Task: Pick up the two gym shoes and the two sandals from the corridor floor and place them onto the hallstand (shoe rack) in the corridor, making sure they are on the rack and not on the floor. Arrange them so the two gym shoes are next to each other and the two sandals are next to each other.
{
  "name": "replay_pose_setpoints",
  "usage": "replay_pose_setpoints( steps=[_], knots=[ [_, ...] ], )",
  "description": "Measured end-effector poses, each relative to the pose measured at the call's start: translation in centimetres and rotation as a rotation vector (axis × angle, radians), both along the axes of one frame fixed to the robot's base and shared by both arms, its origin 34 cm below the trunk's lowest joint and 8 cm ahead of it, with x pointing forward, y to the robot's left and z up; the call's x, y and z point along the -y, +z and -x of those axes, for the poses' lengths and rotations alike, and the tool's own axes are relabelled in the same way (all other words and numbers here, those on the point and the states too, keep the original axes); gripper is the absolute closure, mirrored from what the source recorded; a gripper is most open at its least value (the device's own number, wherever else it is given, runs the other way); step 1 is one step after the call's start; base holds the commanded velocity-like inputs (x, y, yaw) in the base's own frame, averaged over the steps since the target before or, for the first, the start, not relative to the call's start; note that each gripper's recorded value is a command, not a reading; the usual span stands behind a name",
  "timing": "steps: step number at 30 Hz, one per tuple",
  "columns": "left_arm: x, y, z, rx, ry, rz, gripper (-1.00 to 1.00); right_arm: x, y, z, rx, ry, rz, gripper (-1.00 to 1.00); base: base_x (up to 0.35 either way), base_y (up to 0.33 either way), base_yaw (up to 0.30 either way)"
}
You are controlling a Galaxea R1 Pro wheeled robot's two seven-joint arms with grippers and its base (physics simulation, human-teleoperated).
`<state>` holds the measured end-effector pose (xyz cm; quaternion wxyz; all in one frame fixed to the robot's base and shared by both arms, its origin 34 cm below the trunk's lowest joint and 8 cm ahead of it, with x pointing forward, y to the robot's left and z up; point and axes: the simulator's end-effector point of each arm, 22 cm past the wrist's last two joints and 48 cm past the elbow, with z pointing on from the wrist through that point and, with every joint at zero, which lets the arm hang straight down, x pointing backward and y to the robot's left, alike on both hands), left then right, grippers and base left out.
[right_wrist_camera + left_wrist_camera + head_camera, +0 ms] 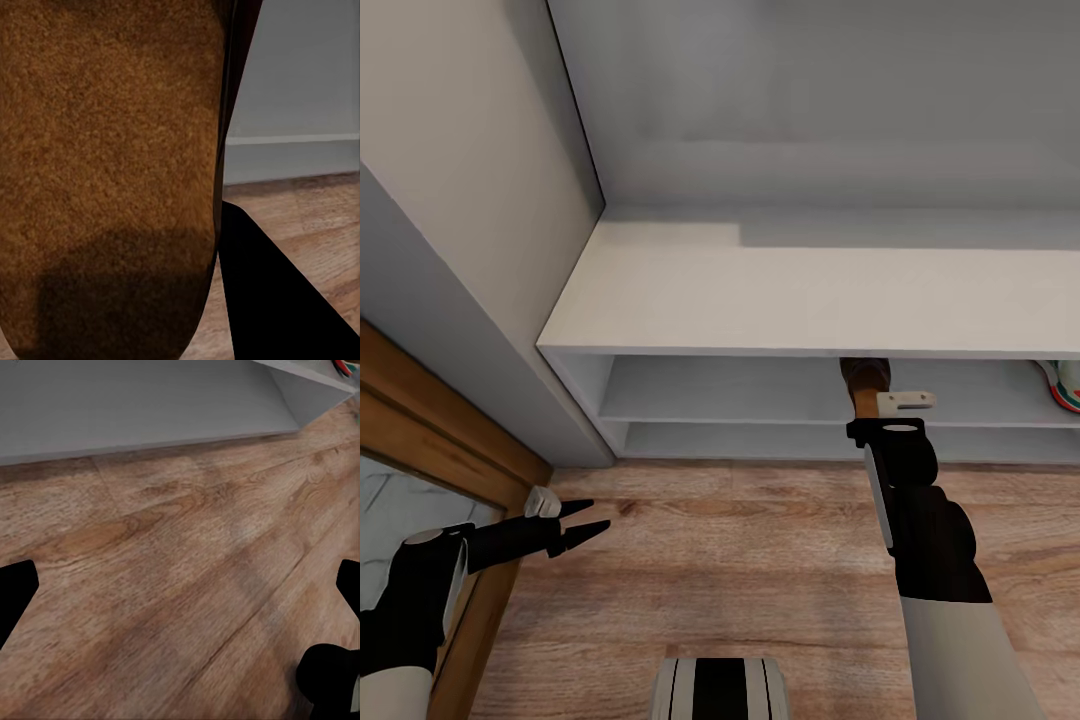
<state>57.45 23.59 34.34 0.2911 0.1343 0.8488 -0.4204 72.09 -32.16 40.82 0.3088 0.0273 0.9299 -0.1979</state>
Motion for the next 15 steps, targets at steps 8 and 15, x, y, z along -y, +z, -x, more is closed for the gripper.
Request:
replay_pose_setpoints(
  steps=[8, 15],
  knots=[
    [1.5, 0.0, 0.2, -0.003, -0.003, 0.028, -1.00, 0.0, 0.0, 0.0, 0.000, 0.000, 0.001, 1.00, 0.001, 0.000, 0.000],
    [1.8, 0.0, 0.2, -0.003, -0.004, 0.035, -1.00, 0.0, 0.0, 0.0, 0.000, 0.001, 0.000, 1.00, 0.000, 0.000, 0.000]
  ],
)
